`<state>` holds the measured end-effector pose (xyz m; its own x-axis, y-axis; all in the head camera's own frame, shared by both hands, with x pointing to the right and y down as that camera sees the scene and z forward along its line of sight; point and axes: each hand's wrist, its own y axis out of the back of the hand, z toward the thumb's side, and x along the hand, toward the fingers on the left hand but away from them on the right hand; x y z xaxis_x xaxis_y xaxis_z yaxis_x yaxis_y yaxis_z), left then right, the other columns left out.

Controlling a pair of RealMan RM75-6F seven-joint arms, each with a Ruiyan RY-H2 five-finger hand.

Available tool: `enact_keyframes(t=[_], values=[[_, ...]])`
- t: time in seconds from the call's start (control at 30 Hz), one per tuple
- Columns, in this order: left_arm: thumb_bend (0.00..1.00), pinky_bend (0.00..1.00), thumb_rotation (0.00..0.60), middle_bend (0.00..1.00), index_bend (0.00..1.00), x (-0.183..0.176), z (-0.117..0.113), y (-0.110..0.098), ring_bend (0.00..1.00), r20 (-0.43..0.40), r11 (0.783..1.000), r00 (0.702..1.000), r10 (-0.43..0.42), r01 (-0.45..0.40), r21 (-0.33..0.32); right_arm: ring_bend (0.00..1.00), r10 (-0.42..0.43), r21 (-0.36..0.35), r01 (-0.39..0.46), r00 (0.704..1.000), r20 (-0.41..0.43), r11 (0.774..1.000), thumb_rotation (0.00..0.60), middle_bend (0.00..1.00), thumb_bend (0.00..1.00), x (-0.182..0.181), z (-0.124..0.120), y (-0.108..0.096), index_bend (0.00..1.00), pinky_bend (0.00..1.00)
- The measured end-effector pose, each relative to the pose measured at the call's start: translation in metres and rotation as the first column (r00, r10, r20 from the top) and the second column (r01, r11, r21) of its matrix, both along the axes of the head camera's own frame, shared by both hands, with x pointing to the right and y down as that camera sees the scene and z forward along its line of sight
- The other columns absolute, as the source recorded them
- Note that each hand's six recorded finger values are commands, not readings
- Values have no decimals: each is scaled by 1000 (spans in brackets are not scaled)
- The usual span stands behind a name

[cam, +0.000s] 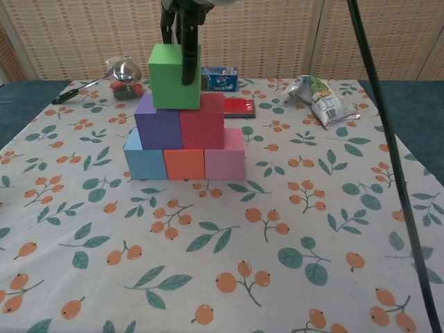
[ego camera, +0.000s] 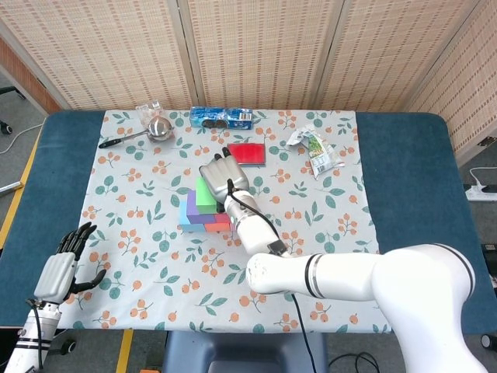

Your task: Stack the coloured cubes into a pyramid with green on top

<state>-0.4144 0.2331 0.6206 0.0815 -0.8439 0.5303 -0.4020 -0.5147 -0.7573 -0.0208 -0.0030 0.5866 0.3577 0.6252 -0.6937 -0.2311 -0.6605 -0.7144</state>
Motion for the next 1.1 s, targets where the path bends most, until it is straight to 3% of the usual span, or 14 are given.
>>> enact_keyframes(t=[1.1], values=[[309, 0, 600, 0, 0, -2, 3, 2, 0, -7, 1000, 1000, -7, 7, -9, 125, -27, 3, 27, 999, -37, 1000, 600, 386, 31, 1, 4, 2, 294, 0]])
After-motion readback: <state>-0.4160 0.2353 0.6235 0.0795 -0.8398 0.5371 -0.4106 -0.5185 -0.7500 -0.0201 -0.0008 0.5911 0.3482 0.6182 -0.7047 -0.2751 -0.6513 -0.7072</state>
